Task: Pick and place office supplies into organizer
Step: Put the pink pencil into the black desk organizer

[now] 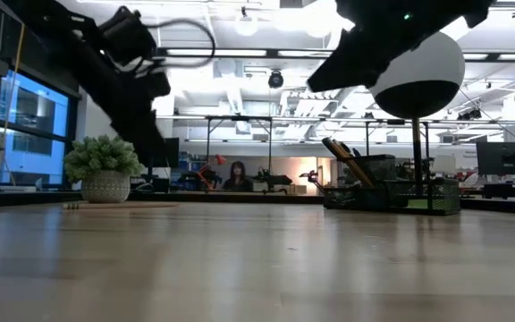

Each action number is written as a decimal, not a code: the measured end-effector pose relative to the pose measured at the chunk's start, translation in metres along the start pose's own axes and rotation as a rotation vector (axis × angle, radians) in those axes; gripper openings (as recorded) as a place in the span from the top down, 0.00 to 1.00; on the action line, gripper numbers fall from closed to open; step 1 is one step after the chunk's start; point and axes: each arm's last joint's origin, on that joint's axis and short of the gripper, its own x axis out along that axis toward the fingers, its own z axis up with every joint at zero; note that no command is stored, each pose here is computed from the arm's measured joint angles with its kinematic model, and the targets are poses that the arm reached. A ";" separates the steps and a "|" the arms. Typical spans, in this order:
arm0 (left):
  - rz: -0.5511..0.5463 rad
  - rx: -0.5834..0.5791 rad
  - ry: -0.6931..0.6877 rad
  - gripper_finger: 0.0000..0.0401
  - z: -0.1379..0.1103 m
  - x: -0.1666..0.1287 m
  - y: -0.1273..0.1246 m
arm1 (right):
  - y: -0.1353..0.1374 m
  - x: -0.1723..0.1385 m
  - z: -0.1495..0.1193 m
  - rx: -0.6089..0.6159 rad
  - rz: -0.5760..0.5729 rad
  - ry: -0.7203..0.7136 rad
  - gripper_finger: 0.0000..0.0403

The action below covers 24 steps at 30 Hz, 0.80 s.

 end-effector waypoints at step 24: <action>0.247 -0.396 0.459 0.70 -0.041 -0.006 -0.010 | -0.001 0.065 -0.013 -0.385 0.183 -0.144 0.69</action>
